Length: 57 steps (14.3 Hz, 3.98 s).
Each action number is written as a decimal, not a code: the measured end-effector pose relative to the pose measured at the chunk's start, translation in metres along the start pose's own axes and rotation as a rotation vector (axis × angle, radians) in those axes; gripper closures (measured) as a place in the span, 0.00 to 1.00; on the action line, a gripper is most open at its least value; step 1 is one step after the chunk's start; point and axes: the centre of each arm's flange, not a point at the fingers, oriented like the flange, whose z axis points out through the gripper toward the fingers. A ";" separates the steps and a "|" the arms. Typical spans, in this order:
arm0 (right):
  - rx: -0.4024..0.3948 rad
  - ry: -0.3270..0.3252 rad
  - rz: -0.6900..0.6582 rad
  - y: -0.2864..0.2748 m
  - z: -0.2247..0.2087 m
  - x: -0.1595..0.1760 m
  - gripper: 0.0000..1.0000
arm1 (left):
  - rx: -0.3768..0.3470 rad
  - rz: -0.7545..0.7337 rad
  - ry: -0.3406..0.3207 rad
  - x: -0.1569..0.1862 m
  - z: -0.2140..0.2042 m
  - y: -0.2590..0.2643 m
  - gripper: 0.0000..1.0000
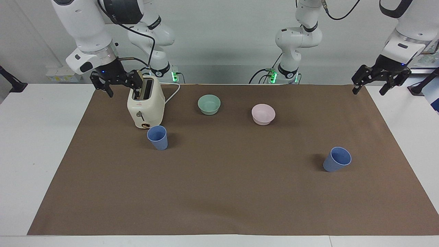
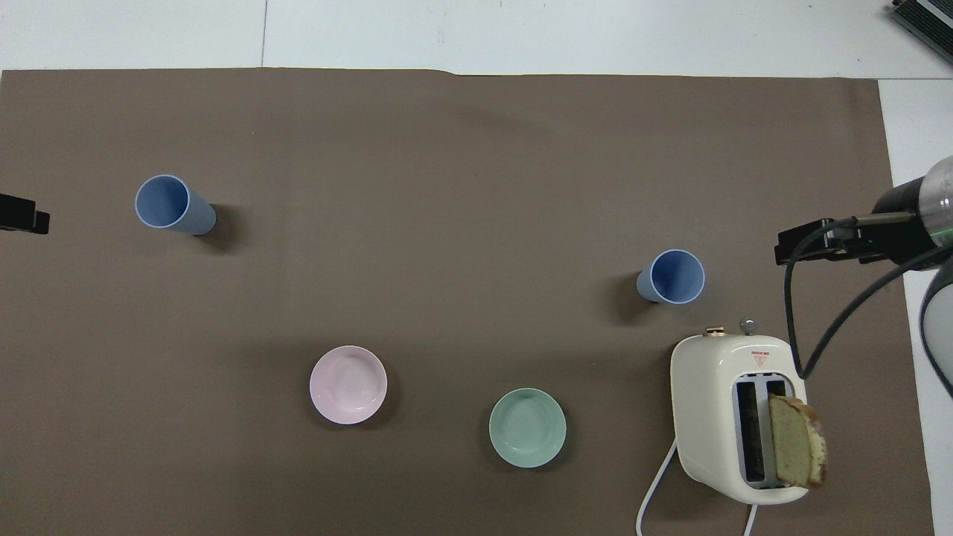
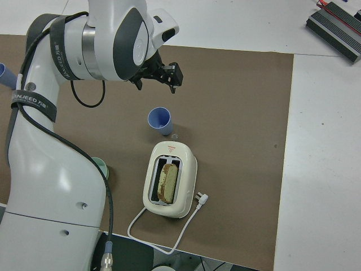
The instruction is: Stack blue cups with both arms
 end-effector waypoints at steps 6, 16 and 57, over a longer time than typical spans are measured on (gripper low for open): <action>0.000 0.000 0.000 0.000 0.000 0.000 0.00 | 0.015 -0.013 0.050 0.046 0.089 -0.015 0.00; 0.000 0.000 0.000 0.000 0.000 0.000 0.00 | 0.019 -0.058 0.067 0.073 0.234 -0.044 0.00; 0.002 0.056 0.013 0.007 0.046 0.015 0.00 | -0.126 -0.066 0.050 -0.032 0.261 0.374 0.44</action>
